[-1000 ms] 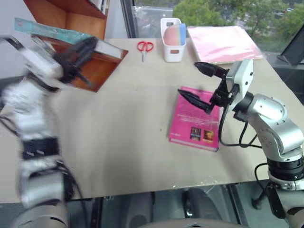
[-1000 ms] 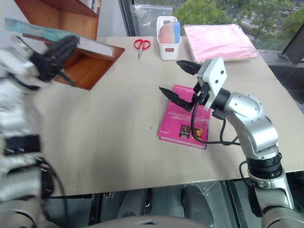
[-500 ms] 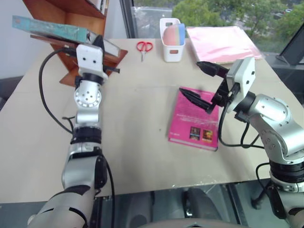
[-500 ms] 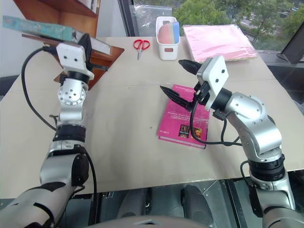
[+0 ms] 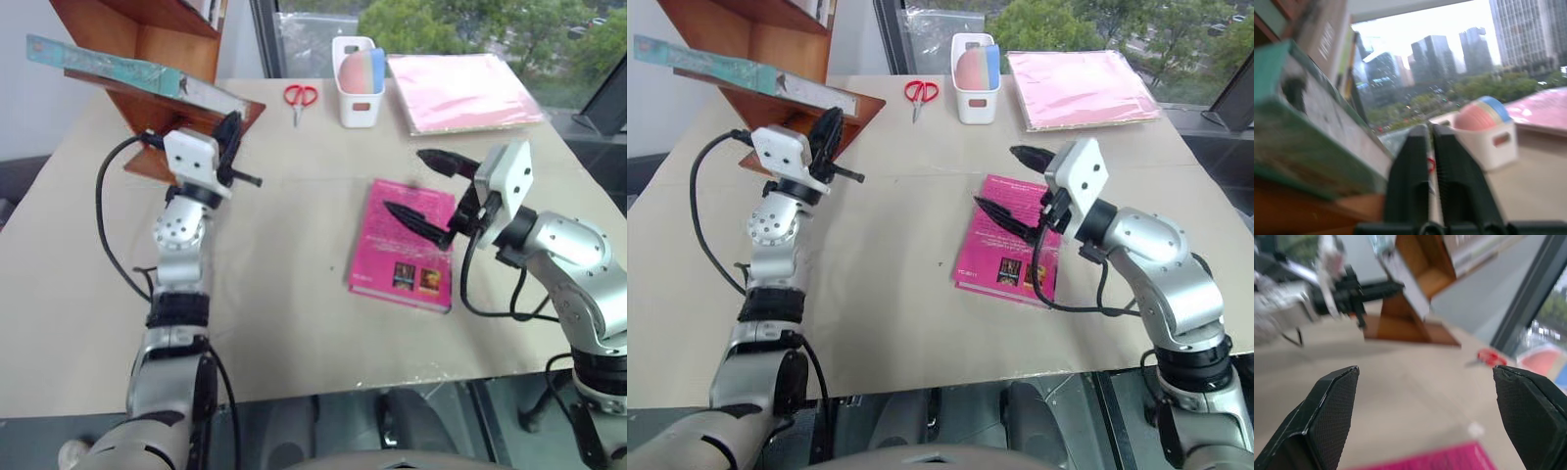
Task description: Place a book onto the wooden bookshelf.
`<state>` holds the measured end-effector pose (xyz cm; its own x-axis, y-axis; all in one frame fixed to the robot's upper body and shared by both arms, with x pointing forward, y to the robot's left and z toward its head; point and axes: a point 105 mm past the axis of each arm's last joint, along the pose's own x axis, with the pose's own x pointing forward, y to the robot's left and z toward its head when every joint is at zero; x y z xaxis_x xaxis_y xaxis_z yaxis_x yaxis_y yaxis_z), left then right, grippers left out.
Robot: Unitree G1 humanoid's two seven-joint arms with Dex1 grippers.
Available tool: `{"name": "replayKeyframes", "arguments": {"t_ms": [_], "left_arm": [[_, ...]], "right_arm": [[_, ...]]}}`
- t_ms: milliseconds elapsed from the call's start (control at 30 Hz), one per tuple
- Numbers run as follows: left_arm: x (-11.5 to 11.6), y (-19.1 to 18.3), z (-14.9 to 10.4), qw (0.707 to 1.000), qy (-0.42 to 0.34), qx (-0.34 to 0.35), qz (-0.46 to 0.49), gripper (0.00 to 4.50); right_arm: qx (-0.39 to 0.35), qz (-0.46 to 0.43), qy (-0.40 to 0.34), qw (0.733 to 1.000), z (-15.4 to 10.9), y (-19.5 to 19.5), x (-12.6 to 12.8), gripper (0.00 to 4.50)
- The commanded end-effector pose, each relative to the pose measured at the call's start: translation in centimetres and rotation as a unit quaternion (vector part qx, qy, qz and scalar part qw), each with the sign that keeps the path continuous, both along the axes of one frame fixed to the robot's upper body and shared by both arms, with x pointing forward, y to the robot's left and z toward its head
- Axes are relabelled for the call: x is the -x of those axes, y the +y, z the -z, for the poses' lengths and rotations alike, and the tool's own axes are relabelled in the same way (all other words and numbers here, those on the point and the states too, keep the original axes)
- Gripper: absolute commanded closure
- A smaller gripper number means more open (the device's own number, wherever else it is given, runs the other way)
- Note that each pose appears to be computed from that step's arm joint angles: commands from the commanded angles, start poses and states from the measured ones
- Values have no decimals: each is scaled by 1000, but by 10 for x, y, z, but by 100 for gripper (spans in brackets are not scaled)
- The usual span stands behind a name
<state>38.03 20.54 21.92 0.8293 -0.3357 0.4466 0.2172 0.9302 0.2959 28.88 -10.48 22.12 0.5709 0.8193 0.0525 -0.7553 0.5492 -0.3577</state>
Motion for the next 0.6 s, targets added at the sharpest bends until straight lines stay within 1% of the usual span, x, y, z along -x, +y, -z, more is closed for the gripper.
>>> {"name": "replayKeyframes", "arguments": {"t_ms": [33,67,133,200,267,400,500,600], "left_arm": [[24,-1,2,998,29,18,53,229],[31,0,7,997,44,19,61,186],[45,3,19,993,84,20,84,84],[66,12,38,986,135,12,100,3],[86,30,52,980,175,-13,90,3],[114,52,68,964,243,-43,100,3],[122,63,67,960,260,-51,94,3],[128,65,71,953,280,-68,95,3]], "right_arm": [[13,27,17,999,4,-28,9,0],[23,36,29,999,10,-36,12,0],[43,59,51,996,22,-54,17,0],[73,103,65,990,34,-81,22,0],[94,145,74,982,43,-107,25,0],[127,156,103,974,56,-131,40,0],[130,164,114,971,57,-141,44,0],[146,162,125,968,61,-147,46,0]]}}
